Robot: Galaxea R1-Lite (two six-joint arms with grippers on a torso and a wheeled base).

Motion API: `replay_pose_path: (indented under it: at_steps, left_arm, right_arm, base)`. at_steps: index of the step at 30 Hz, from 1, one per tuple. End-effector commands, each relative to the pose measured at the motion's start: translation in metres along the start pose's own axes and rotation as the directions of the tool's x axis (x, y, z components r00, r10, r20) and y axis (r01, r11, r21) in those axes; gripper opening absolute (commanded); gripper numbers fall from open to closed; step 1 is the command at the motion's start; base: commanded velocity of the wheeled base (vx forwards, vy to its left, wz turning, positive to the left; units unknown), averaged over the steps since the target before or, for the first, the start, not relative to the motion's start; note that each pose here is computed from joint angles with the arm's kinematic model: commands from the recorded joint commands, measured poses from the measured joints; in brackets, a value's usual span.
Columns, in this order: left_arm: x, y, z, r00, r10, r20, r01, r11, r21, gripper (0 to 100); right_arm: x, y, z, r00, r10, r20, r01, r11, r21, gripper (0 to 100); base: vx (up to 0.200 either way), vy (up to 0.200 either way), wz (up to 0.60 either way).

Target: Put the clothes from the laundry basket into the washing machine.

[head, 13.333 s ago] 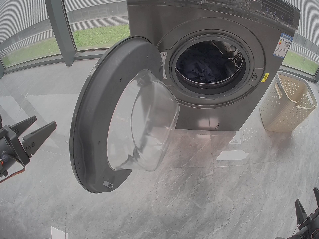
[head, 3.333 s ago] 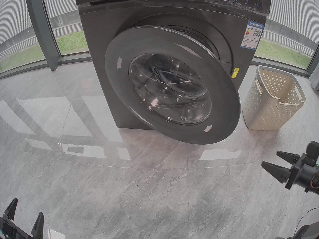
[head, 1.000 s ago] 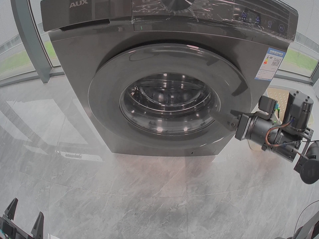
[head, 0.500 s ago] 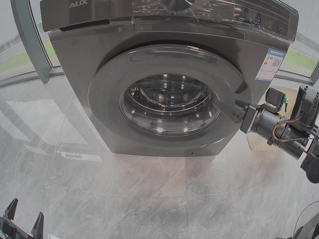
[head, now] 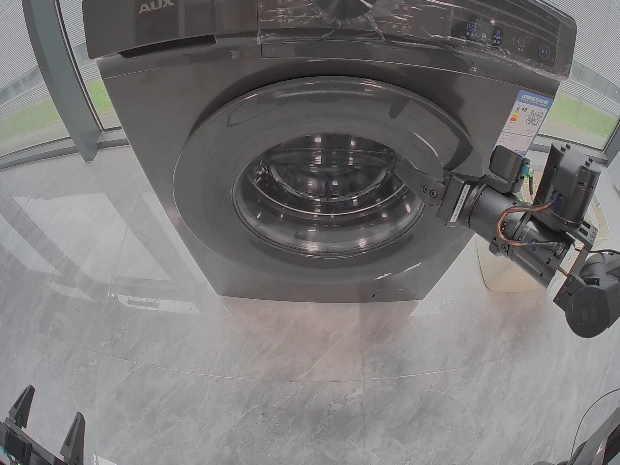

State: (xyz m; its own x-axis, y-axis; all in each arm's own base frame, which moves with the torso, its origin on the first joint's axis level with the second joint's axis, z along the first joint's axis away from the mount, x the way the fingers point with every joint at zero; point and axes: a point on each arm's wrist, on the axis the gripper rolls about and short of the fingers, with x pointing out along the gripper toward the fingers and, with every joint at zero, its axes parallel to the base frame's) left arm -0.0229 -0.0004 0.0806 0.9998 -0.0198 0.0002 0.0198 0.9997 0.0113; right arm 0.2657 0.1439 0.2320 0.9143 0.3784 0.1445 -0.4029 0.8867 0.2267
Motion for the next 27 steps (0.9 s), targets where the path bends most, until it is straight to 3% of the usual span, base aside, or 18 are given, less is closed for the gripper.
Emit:
replay_pose_path:
  at_steps: [1,6,7,8,11,14,15,20,22,27]
  left_arm:
    - [0.0,0.0,-0.005,1.0,0.0,-0.002,0.0,1.0,-0.001,100]
    - [0.0,0.0,-0.005,1.0,0.0,0.0,0.0,1.0,-0.001,100]
    - [0.0,0.0,-0.005,1.0,0.0,-0.002,0.0,1.0,-0.001,100]
    - [0.0,0.0,-0.005,1.0,0.0,0.0,0.0,1.0,-0.001,100]
    - [0.0,0.0,-0.005,1.0,0.0,-0.002,0.0,1.0,-0.001,100]
    - [0.0,0.0,-0.005,1.0,0.0,-0.002,0.0,1.0,-0.001,100]
    - [0.0,0.0,-0.005,1.0,0.0,-0.002,0.0,1.0,-0.001,100]
    - [0.0,0.0,-0.005,1.0,0.0,-0.002,0.0,1.0,0.001,100]
    - [0.0,0.0,-0.005,1.0,-0.002,-0.002,0.002,1.0,0.001,100]
    - [0.0,0.0,-0.005,1.0,-0.002,-0.002,0.002,1.0,0.001,100]
  right_arm:
    - [-0.001,0.005,0.003,1.0,0.011,0.027,-0.011,1.0,0.001,100]
    - [-0.036,0.02,0.007,0.995,0.105,0.001,-0.105,0.994,-0.011,100]
    - [-0.071,0.028,0.002,0.977,0.208,-0.05,-0.209,0.978,-0.02,100]
    - [-0.093,0.027,-0.004,0.963,0.253,-0.096,-0.257,0.966,-0.028,100]
    - [-0.138,0.019,-0.011,0.944,0.295,-0.146,-0.306,0.95,-0.062,100]
    - [-0.166,0.006,-0.018,0.944,0.287,-0.163,-0.303,0.949,-0.084,100]
    - [-0.182,-0.003,-0.022,0.949,0.273,-0.16,-0.289,0.953,-0.093,100]
    - [-0.207,-0.016,-0.018,0.972,0.217,-0.09,-0.226,0.968,-0.108,100]
    - [-0.224,-0.026,-0.013,0.993,0.116,-0.018,-0.117,0.985,-0.129,100]
    - [-0.247,-0.036,-0.007,0.998,-0.011,0.058,0.02,0.985,-0.173,100]
  base:
    - [0.0,0.0,0.0]
    - [0.0,0.0,0.0]
    - [0.0,0.0,0.0]
    - [0.0,0.0,0.0]
    - [0.0,0.0,0.0]
    - [0.0,0.0,0.0]
    - [0.0,0.0,0.0]
    - [0.0,0.0,0.0]
    - [0.0,0.0,0.0]
    - [0.0,0.0,0.0]
